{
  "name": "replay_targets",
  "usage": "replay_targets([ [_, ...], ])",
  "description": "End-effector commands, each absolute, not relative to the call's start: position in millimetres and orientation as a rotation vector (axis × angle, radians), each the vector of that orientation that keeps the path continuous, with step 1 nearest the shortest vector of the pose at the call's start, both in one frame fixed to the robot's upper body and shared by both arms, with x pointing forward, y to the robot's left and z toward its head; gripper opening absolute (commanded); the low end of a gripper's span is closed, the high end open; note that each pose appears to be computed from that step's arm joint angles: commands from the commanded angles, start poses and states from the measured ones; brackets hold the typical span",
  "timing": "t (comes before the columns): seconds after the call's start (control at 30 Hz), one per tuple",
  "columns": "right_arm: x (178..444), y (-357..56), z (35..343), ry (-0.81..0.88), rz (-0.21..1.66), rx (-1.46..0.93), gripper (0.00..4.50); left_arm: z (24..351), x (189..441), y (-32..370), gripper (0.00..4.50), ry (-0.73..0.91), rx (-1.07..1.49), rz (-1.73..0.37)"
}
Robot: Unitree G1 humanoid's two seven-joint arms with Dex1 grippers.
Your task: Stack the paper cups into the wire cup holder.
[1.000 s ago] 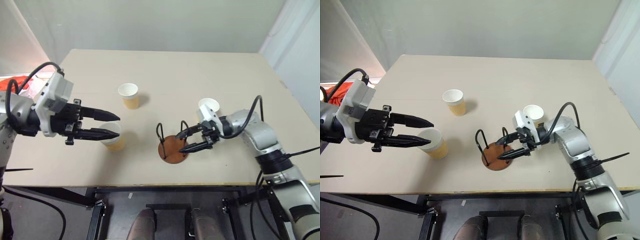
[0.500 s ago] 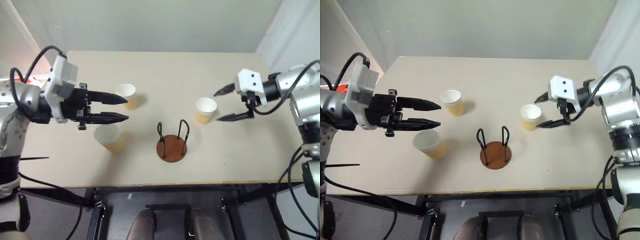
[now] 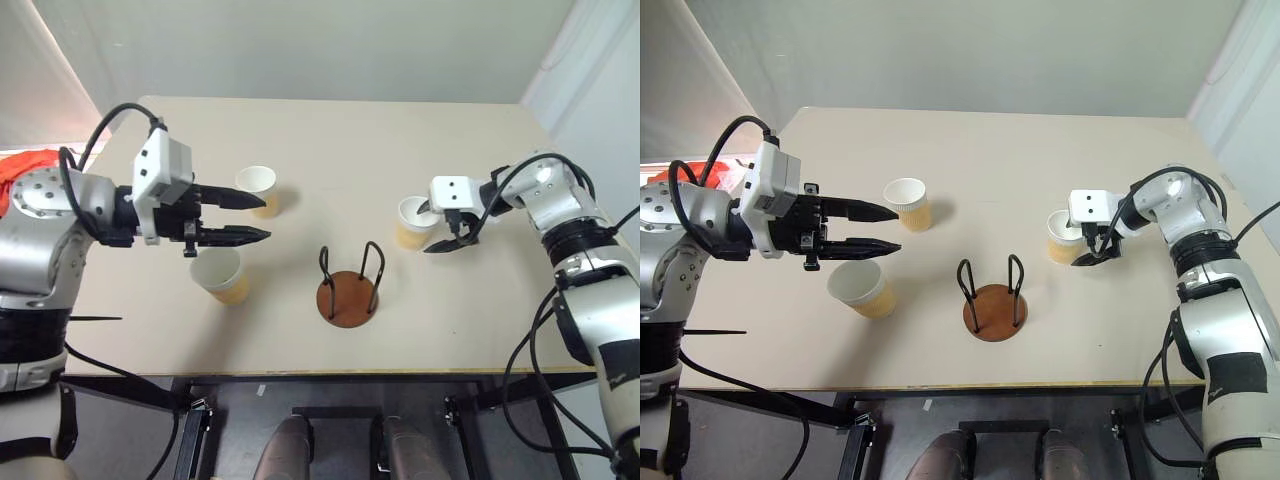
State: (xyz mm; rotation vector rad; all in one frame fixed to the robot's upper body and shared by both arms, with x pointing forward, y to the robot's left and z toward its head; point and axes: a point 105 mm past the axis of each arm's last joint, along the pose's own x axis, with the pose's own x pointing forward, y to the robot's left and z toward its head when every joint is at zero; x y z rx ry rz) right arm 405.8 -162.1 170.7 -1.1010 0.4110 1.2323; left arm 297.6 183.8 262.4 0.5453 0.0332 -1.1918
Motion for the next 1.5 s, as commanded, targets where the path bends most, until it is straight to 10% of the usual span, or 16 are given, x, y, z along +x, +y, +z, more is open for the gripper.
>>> replay_targets([
  [0.03, 410.7, -157.2, 187.8, 0.352, 1.213, -1.141, 2.83, 276.7, 290.7, 187.6, 2.48, -0.004, 0.579, -1.164],
  [0.33, 400.6, -152.3, 228.0, 0.258, 1.289, -1.064, 0.03, 275.3, 289.4, 193.3, 2.48, 0.013, 0.569, -1.147],
  [0.57, 325.4, -84.9, 325.0, -0.154, 1.641, -0.807, 0.03, 263.5, 278.4, 198.4, 2.48, 0.095, 0.566, -1.209],
  [0.77, 284.8, -61.3, 294.1, -0.102, 1.859, -0.853, 0.03, 262.2, 273.1, 202.3, 2.48, 0.137, 0.581, -1.228],
  [1.27, 296.5, -61.7, 252.9, -0.016, 1.836, -1.025, 0.03, 261.7, 266.4, 204.8, 2.48, 0.150, 0.581, -1.222],
  [1.5, 302.8, -62.2, 248.2, 0.004, 1.809, -1.053, 1.99, 254.9, 277.4, 221.8, 2.48, 0.236, 0.799, -1.117],
])
